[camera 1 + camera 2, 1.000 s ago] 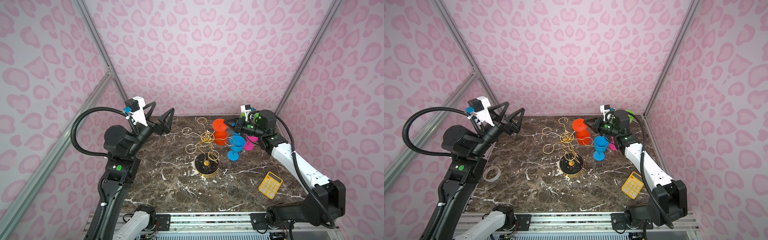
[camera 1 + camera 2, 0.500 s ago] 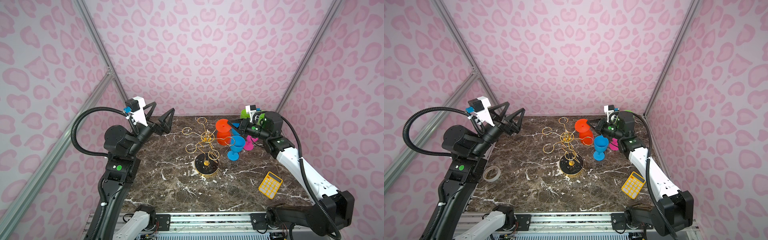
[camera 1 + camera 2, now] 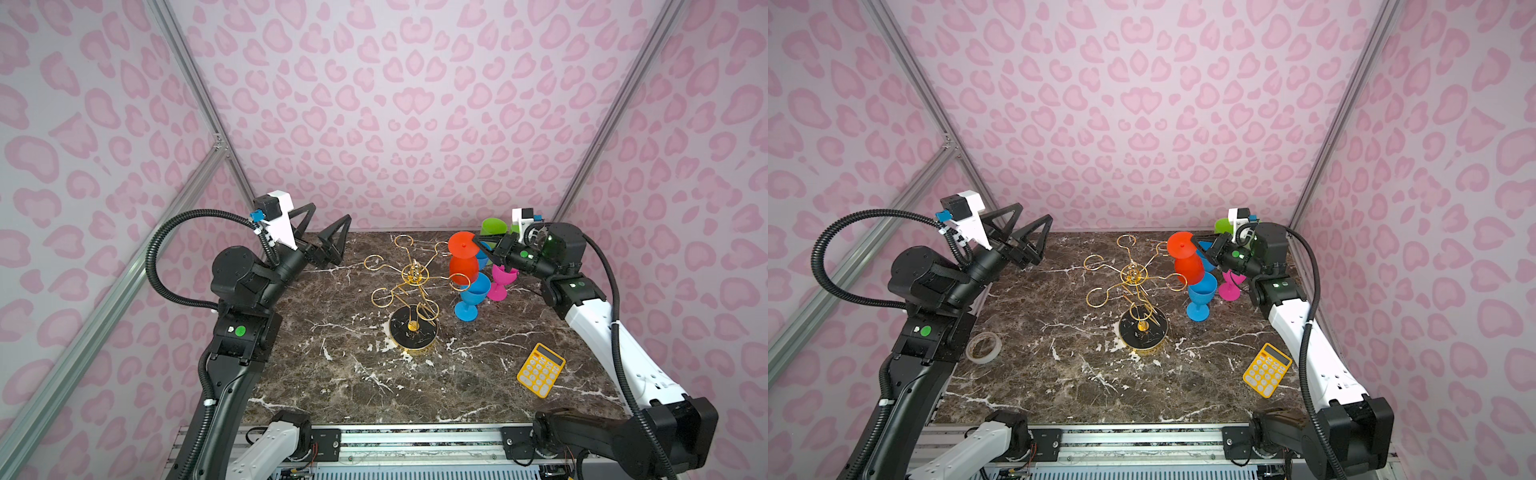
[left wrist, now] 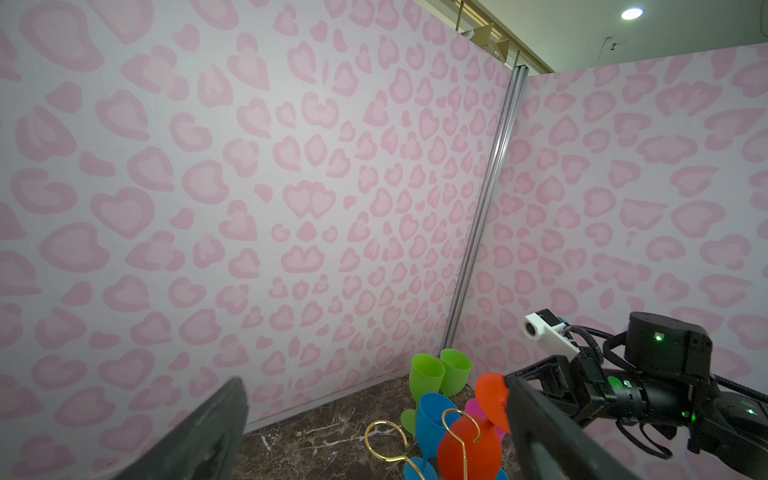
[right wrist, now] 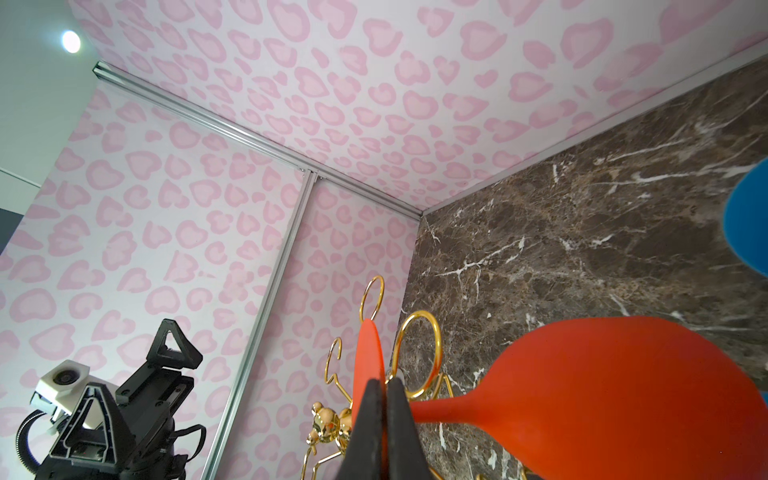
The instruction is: Take the wine glass off the wine glass rack
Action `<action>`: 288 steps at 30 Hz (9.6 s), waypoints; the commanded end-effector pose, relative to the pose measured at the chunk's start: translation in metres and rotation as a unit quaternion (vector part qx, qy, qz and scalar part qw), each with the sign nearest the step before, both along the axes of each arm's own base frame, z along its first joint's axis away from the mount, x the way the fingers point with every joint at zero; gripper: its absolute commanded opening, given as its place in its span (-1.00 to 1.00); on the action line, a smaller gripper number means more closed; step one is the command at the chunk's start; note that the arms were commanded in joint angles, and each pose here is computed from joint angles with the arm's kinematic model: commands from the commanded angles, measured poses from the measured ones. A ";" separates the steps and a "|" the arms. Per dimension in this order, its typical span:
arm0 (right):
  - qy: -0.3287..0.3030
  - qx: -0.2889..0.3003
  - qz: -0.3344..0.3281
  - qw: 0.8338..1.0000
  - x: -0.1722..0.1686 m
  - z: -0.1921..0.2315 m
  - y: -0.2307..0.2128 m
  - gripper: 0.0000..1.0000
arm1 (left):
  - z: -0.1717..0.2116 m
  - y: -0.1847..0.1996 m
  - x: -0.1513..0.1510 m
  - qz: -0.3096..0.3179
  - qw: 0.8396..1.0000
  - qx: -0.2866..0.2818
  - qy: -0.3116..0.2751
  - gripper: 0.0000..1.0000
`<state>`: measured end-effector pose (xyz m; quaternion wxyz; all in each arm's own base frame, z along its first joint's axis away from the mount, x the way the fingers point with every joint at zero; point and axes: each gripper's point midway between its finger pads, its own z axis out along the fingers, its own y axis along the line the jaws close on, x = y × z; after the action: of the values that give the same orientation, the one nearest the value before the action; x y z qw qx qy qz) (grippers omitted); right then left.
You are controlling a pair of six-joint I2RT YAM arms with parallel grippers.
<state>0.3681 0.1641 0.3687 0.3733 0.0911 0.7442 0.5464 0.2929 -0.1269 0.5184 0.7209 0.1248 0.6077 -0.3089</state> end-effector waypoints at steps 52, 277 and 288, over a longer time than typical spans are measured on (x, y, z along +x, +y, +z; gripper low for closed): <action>-0.342 -0.130 0.103 0.925 -0.056 0.158 0.110 -1.00 | -0.008 -0.175 0.002 -0.509 0.829 -0.032 0.230 0.05; -0.378 -0.259 -0.052 0.888 -0.072 0.137 0.005 0.18 | 0.005 -0.138 0.089 -0.203 0.975 0.053 -0.068 -0.93; -0.377 -0.224 -0.016 0.899 -0.050 0.138 0.034 0.12 | 0.002 -0.139 0.091 -0.206 0.975 0.051 -0.061 -0.93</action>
<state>0.3206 0.1901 0.4947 0.6377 -0.1871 0.6681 0.3346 0.3865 -0.2655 0.5099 0.6595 0.2992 0.5572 -0.4064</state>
